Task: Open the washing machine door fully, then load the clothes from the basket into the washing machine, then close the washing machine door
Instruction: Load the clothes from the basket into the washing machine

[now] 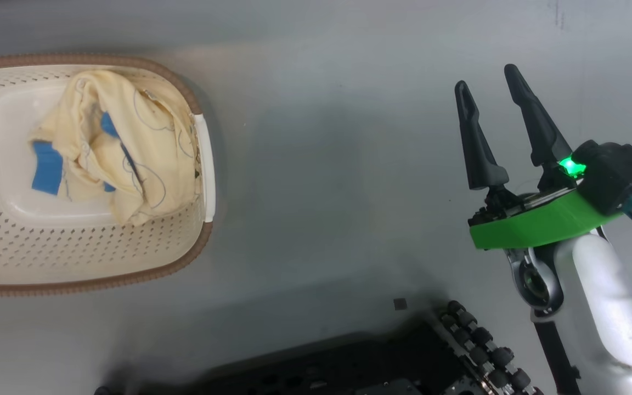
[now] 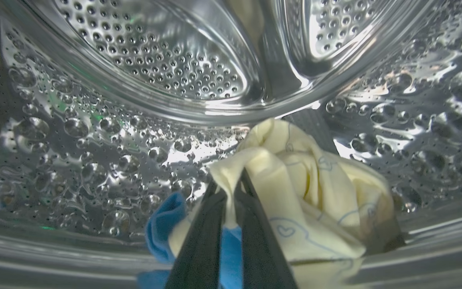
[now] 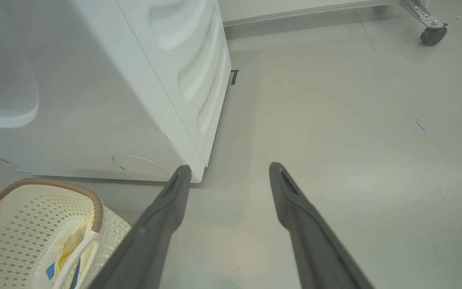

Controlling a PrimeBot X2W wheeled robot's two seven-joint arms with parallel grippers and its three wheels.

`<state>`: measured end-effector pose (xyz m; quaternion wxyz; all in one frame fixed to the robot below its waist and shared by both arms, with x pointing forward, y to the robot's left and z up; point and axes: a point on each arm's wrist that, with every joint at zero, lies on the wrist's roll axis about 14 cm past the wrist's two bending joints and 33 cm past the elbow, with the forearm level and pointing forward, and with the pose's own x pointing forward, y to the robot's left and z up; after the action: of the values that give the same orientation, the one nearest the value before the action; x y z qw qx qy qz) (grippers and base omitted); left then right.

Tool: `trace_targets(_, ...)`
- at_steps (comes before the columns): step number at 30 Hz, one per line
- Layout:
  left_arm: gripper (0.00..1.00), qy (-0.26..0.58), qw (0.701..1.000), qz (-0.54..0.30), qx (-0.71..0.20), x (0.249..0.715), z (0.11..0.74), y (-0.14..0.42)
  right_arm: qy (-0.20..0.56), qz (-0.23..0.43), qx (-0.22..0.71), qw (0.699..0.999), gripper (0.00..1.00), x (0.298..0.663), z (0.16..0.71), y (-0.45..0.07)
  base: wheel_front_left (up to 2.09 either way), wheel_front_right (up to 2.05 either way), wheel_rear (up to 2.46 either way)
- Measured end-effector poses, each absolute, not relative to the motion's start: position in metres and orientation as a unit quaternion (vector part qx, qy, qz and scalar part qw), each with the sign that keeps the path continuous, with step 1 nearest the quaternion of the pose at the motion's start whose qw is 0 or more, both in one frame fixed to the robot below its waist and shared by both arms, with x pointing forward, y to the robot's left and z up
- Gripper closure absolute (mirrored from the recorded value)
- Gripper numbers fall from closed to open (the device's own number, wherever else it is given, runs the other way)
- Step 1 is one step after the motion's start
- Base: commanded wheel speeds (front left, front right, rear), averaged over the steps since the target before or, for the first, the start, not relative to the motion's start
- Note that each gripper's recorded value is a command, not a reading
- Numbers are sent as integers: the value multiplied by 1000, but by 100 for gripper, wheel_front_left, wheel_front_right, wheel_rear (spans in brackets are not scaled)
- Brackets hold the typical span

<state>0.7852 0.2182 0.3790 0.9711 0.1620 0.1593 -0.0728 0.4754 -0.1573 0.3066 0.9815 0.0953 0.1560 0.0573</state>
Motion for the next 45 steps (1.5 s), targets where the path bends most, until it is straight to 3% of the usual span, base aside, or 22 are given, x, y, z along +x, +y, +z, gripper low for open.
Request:
trace_targets(8, 100, 77, 981, -88, 154, 812, 407, 199, 169, 54, 92, 980, 0, 474, 295, -160, 0, 0, 0)
trace_targets(20, 100, 115, 980, -93, 133, 811, 370, 188, 171, 53, 95, 979, 0, 476, 289, -161, 0, 0, 0)
trace_targets(21, 95, 114, 980, -94, 133, 811, 369, 186, 172, 53, 95, 979, 0, 476, 289, -161, 0, 0, 0)
trace_targets(22, 27, 113, 980, -95, 133, 811, 369, 185, 171, 52, 94, 979, 0, 476, 289, -161, 0, 0, 0)
trace_targets(23, 0, 111, 980, -94, 133, 810, 369, 186, 171, 52, 94, 979, 0, 476, 289, -161, 0, 0, 0)
trace_targets(34, 0, 65, 987, -102, 105, 798, 409, 176, 136, 50, 83, 986, 0, 489, 313, -165, 0, 0, 0)
trace_targets(45, 0, 87, 982, -144, 89, 720, 418, 161, 68, 84, 83, 991, 0, 504, 371, -150, 0, 0, 0)
